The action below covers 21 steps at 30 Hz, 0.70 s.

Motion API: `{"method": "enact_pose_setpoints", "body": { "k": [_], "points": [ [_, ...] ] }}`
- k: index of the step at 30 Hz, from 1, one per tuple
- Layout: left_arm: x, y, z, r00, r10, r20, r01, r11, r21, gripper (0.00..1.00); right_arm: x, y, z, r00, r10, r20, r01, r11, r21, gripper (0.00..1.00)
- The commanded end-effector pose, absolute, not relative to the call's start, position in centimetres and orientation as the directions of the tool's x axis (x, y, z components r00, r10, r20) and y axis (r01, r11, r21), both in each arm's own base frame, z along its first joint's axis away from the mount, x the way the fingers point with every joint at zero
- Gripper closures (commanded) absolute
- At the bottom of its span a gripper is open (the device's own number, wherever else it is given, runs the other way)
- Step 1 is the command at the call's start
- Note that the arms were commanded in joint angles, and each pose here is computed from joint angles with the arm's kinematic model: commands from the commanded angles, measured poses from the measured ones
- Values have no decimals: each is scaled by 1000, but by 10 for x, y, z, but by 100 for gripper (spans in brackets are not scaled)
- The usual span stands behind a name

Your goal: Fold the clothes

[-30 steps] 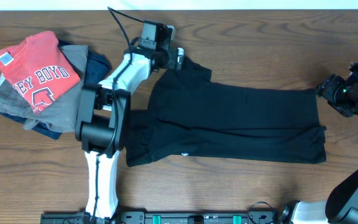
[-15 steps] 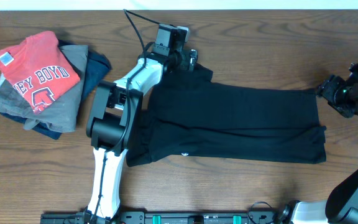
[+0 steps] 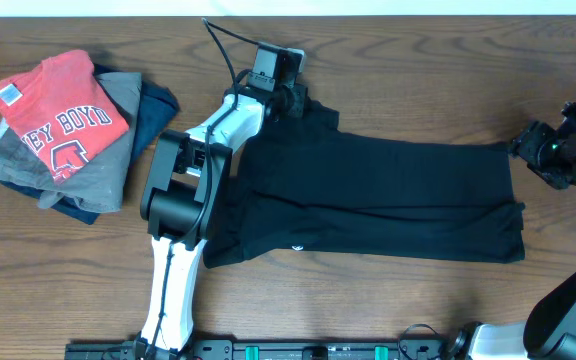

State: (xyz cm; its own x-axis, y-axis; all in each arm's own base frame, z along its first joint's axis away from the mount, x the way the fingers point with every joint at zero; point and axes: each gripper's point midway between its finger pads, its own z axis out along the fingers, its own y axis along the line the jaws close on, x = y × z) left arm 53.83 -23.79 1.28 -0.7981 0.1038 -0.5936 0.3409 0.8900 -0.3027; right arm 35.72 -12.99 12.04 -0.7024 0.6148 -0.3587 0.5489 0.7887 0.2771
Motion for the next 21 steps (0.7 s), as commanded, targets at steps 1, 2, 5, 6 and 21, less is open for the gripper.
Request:
{"method": "enact_pose_setpoints", "body": {
  "k": [1,2,5,6,21],
  "points": [
    [543,-239,58,-775,59,-630,331,887,-324,93,360,-124,109,-731,592,-338,530,806,264,36],
    [541,-238,67,-775,55,-629,327,887,-326,93,361,-125,106,-732,592,-338,530,806,264,36],
    [531,-233,90,-785,50,-618,317,889,-330,93,371,-127,94,-731,588,-347,525,809,265,35],
    [527,-232,97,-789,51,-613,315,890,-331,93,375,-128,88,-732,586,-348,522,810,266,34],
    [482,-216,96,-883,86,-462,258,910,-324,93,418,-145,-3,-727,575,-376,551,815,180,29]
  ]
}}
